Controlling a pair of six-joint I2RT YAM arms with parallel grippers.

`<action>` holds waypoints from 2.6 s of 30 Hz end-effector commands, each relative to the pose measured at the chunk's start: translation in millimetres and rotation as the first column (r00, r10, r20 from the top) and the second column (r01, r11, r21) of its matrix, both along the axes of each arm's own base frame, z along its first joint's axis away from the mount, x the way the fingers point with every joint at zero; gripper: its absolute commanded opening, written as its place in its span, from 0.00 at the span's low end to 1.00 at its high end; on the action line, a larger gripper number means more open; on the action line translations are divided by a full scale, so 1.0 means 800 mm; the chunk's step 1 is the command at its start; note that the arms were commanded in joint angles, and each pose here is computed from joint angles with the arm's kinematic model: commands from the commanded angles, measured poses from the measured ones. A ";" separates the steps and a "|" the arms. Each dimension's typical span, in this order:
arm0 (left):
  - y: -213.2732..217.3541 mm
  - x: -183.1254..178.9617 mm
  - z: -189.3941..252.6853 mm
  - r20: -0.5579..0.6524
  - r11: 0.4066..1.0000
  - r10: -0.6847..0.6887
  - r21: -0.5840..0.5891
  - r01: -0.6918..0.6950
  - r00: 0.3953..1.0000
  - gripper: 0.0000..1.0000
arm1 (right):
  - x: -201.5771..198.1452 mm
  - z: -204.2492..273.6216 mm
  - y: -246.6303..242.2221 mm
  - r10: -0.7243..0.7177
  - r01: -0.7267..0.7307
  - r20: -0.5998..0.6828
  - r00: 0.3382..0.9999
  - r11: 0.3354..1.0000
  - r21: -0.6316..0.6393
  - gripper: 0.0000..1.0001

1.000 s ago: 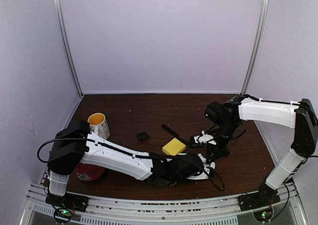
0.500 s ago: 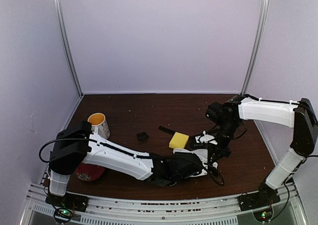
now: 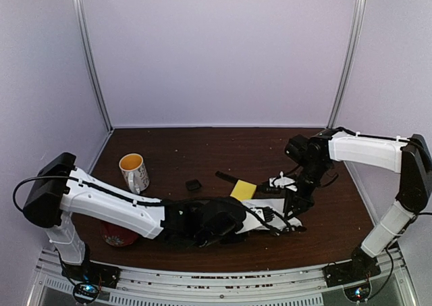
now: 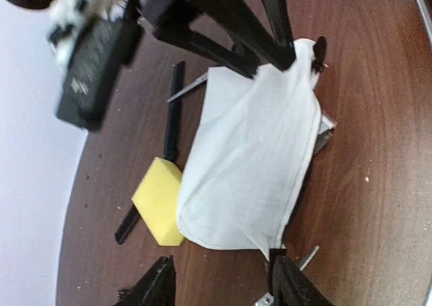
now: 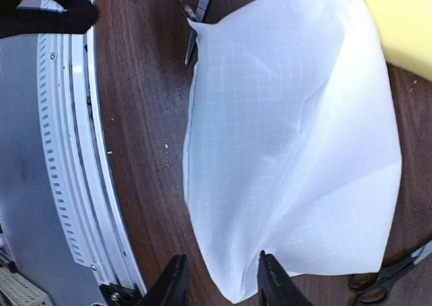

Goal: Sort the hair-cutting tools
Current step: Place the electric hair clipper in the kit bag, then pick up the kit bag from the center of the board, then place the kit bag at the center of the board.

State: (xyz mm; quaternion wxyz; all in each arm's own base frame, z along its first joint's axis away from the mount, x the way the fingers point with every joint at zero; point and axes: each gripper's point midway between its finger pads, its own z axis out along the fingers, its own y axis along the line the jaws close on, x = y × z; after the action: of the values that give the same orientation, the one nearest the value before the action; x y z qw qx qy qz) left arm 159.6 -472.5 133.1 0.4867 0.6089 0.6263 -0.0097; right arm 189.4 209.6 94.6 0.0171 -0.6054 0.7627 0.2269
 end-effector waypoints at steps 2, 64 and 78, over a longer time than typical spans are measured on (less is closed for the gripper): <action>0.010 -0.003 -0.022 -0.315 0.987 0.023 -0.146 -0.073 0.949 0.52 | 0.018 0.020 -0.025 -0.121 0.123 0.181 0.976 0.992 -0.002 0.48; 0.008 -0.041 0.026 -0.800 0.957 -0.271 -0.285 0.059 0.536 0.00 | -0.051 0.038 -0.154 0.040 -0.034 0.009 0.999 0.936 -0.351 0.02; 0.000 -0.016 -0.001 -0.858 0.983 -0.098 -0.162 -0.085 0.504 0.00 | -0.054 0.051 -0.143 0.026 -0.051 -0.096 0.995 0.961 -0.270 0.09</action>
State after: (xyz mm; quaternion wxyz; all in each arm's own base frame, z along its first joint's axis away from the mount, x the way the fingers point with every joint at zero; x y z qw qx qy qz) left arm 132.8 -472.7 125.1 0.1575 0.5096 0.7528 -0.3857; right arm 147.1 97.5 140.9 -0.0817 -0.6210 0.7689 0.1281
